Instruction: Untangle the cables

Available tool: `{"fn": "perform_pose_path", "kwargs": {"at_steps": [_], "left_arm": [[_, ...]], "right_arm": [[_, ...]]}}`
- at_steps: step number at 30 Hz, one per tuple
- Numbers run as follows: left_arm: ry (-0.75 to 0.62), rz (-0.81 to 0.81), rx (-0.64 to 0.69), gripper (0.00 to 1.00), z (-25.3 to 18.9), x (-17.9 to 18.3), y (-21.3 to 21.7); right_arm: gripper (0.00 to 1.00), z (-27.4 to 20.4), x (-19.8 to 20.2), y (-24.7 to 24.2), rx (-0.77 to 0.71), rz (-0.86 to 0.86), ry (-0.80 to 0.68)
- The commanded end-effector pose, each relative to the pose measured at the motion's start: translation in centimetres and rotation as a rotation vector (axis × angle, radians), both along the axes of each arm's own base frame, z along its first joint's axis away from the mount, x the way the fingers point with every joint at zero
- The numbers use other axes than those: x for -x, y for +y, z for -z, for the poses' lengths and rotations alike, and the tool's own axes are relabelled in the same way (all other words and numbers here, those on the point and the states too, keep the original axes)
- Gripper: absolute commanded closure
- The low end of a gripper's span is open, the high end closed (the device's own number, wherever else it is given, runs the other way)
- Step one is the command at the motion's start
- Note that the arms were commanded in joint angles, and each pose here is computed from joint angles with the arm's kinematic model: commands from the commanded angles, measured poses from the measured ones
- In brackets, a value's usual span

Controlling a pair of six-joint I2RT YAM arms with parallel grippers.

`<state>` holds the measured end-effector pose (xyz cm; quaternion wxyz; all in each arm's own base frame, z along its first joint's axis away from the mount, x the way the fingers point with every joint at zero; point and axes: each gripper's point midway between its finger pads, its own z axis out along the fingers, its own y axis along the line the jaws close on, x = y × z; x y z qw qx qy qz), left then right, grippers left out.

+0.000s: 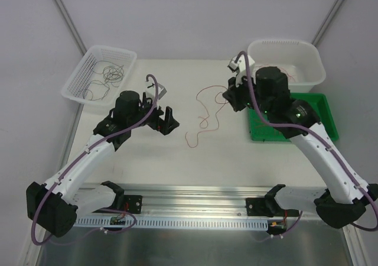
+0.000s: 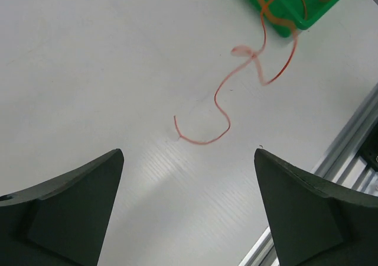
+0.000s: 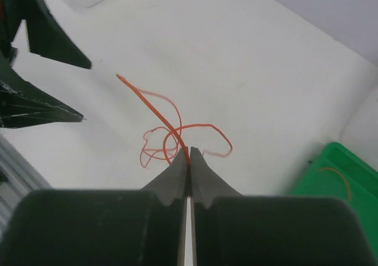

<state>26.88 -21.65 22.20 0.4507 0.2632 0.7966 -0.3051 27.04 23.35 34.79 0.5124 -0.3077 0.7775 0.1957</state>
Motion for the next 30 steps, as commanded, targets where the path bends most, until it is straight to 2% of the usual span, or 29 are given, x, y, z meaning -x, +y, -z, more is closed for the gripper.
{"fn": "perform_pose_path", "kwargs": {"at_steps": [1,7,13,22,30], "left_arm": [[-0.084,-0.115,-0.024,0.05,-1.1,-1.3,1.6],[-0.093,-0.208,-0.04,0.01,-1.1,-2.1,2.9],[-0.08,-0.239,-0.051,0.01,-0.6,-2.4,3.2],[-0.072,-0.245,-0.061,0.01,-0.2,-2.5,3.3],[-0.061,-0.241,-0.067,0.01,0.2,-2.6,3.2]], "right_arm": [[0.99,-2.9,0.2,-5.9,0.101,0.155,-0.058],[0.99,-9.4,-1.1,-13.7,0.141,0.434,-0.214],[0.99,-13.8,-1.9,-18.9,0.064,0.626,-0.336],[0.99,-20.0,-3.0,-24.4,-0.003,0.818,-0.501],[0.99,-23.0,-4.2,-25.2,-0.141,0.804,-0.567]]}}
